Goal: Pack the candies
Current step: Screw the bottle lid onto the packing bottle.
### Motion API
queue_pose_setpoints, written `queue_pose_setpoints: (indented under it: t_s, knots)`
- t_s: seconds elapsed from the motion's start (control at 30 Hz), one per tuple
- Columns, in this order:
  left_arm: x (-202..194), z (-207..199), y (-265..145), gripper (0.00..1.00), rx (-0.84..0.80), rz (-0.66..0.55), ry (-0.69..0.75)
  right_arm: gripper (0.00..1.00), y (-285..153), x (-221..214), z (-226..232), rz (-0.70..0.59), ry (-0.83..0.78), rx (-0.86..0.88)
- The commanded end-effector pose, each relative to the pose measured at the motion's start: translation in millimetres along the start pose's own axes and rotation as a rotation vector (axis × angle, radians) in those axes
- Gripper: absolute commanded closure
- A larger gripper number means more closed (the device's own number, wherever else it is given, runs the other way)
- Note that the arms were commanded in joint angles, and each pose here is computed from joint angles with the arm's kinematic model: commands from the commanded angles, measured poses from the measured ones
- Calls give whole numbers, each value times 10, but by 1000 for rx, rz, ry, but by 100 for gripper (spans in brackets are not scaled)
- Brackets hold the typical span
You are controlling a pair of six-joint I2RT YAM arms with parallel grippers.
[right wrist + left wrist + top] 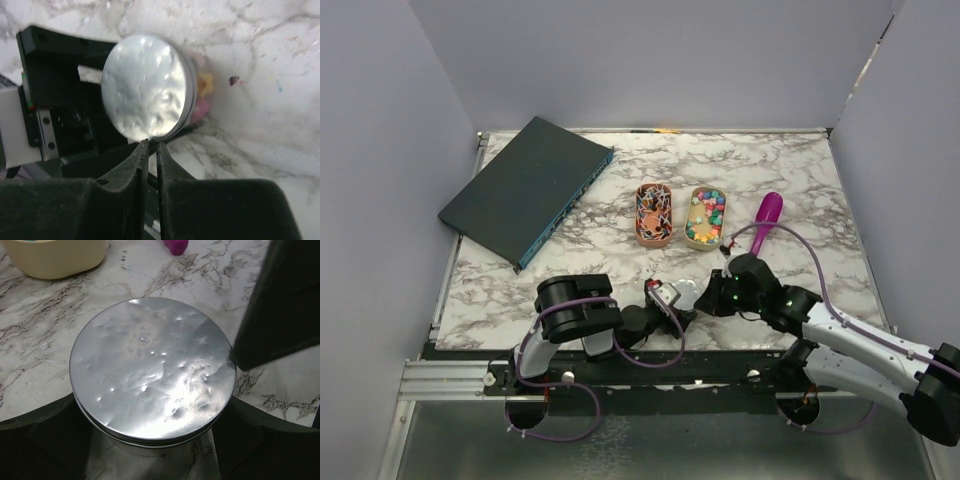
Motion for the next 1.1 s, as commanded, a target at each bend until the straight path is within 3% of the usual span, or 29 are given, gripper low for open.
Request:
queue_pose_setpoints:
  t_s: [0.0,0.2,0.37,0.7,1.07]
  knots:
    - [-377,154,-99,40,65,129,-52,87,-201,-231,122,153,-4,21]
    - [-374,145,-94,40,61,128,-54,75,-353,356,153,-39,-80,-123]
    - [-381,144,-96,40,59,131,-54,63,-313,687,198,-95,-182,-201]
    - [-388,139,-88,40,56,135,-50,60,114,777,298,-4,-281,-176]
    - [-394,131,-86,40,52,139,-49,62,446,740,127,55,-265,-158]
Point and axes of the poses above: each gripper's point midway between its finger pads, its own y axis out along the fingers, its own z axis along the line the jaws close on, x = y × z, the point moved 3 cm from there along -y, back along the fingers, and after that the axes turned 1 degree about -y, right-handed, at the moved point
